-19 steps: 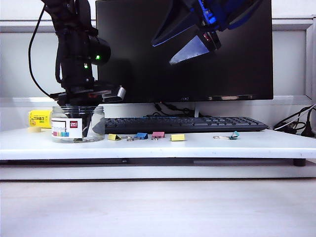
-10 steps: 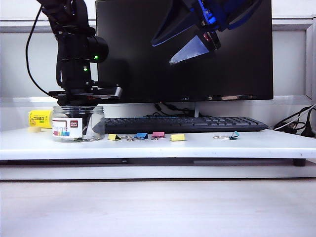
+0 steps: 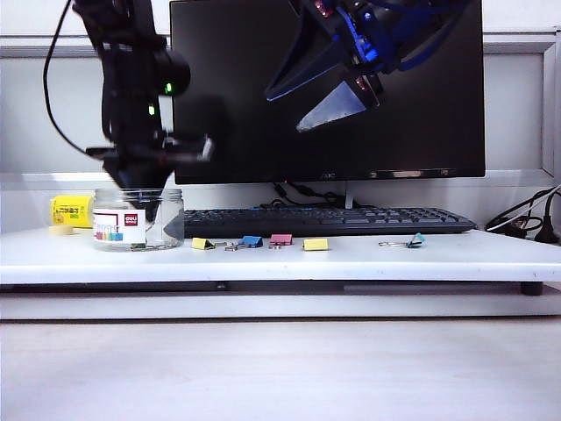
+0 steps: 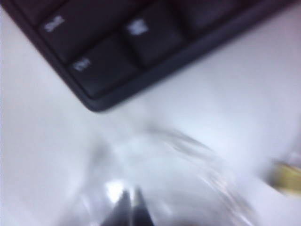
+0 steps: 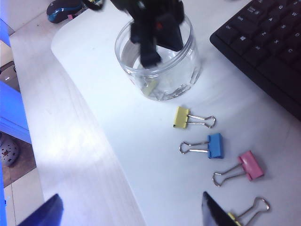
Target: Take the clips out of the round transparent plastic box and place them on the table.
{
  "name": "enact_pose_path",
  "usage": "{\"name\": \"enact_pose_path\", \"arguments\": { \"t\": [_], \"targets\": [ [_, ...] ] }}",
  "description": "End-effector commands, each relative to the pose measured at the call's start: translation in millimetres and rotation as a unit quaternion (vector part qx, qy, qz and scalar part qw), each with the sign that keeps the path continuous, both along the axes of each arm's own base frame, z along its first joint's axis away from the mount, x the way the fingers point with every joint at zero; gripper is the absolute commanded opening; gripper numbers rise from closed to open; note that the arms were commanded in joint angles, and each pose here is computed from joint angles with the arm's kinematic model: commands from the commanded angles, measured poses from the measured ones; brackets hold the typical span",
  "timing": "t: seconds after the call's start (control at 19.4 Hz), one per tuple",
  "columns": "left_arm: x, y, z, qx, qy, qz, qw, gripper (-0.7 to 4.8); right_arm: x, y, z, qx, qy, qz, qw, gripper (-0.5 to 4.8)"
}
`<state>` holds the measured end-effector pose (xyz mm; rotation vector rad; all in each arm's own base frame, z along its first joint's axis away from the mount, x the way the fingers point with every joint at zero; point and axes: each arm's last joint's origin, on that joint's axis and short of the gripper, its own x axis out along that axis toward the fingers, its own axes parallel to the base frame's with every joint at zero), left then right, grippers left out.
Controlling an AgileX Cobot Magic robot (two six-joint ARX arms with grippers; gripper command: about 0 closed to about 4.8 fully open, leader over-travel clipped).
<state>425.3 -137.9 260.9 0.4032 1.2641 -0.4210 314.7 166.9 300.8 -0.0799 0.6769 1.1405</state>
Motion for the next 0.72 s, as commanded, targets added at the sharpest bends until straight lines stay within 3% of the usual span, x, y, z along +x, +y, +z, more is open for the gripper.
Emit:
{"name": "enact_pose_path", "arguments": {
  "t": [0.05, 0.26, 0.72],
  "targets": [
    [-7.6, 0.2, 14.3, -0.029, 0.027, -0.009, 0.999, 0.27, 0.4, 1.2, 5.3, 0.017, -0.012, 0.008, 1.000, 3.78],
    [-14.4, 0.5, 14.6, -0.047, 0.066, -0.026, 0.996, 0.59, 1.7, 3.3, 8.1, 0.036, -0.015, 0.012, 0.999, 3.78],
    [-18.3, 0.8, 14.4, -0.060, 0.087, -0.057, 0.993, 0.68, 5.7, 7.1, 1.7, 0.044, 0.000, 0.017, 0.999, 3.78]
  ]
}}
